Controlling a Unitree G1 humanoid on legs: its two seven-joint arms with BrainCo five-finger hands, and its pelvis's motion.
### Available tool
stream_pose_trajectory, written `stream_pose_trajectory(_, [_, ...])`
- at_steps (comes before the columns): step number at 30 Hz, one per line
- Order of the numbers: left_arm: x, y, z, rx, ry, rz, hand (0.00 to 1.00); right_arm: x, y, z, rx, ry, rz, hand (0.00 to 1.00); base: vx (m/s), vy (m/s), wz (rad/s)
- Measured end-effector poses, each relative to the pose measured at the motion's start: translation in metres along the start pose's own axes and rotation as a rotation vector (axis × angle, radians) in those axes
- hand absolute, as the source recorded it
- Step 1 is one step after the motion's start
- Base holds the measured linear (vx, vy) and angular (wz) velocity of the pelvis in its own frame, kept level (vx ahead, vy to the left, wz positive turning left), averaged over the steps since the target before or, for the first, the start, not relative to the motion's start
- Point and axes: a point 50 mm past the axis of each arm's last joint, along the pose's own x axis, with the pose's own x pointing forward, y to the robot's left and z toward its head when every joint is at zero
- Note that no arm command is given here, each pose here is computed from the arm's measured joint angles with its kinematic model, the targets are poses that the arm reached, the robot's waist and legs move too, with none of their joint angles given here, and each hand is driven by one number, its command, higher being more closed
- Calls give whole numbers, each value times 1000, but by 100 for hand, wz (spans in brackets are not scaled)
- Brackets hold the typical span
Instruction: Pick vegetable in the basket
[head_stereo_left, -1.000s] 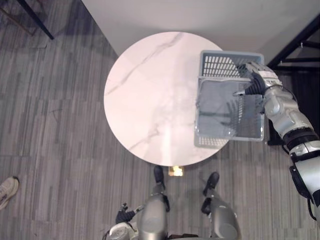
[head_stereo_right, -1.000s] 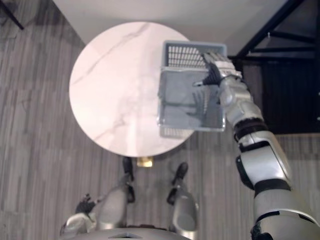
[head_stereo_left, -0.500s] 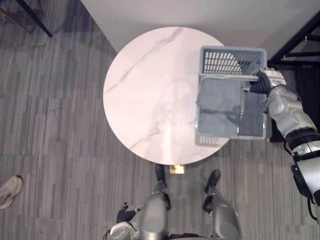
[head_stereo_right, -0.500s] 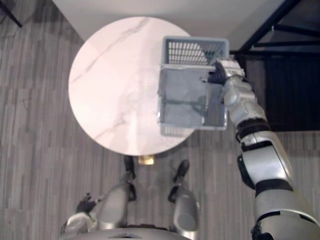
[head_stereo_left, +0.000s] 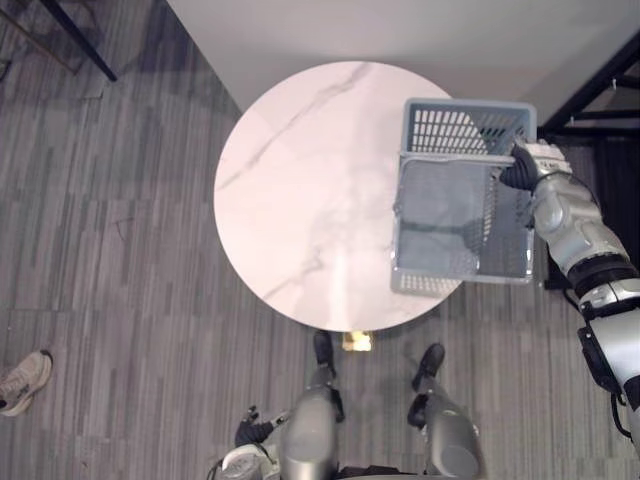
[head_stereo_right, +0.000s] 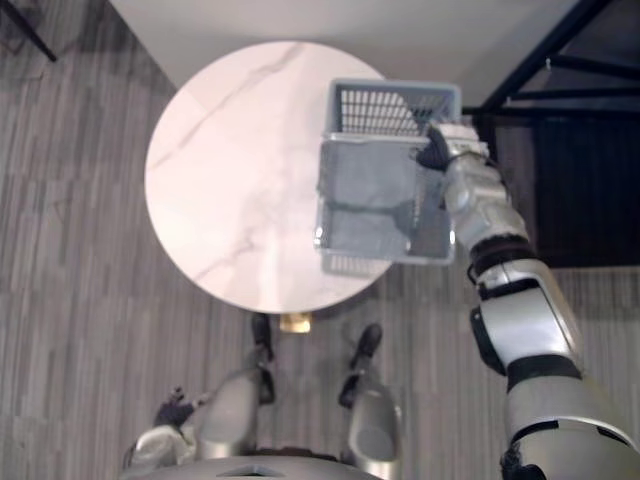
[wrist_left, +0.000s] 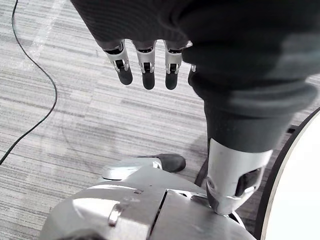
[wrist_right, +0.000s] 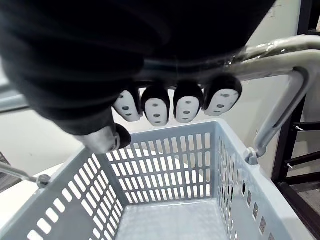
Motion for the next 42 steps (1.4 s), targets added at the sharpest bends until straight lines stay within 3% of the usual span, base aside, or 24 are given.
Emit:
stream_pose_trajectory(6, [0,2,0,46,9,1,0,-17,30,25,-41,-147,106,100,15,5,-7])
stream_pose_trajectory(16, [-4,23,-20,118,83,7,0,-85,84,50,60,-352,249,100,14,2,-4])
stream_pose_trajectory(28, [-11,30,-41,146,149,15,0,-143,95,47,134,-472,365,100,-3,4,-11])
stream_pose_trajectory(42, [-19,30,-57,89,202,30,0,-165,104,37,166,-434,402,100,31,-6,-16])
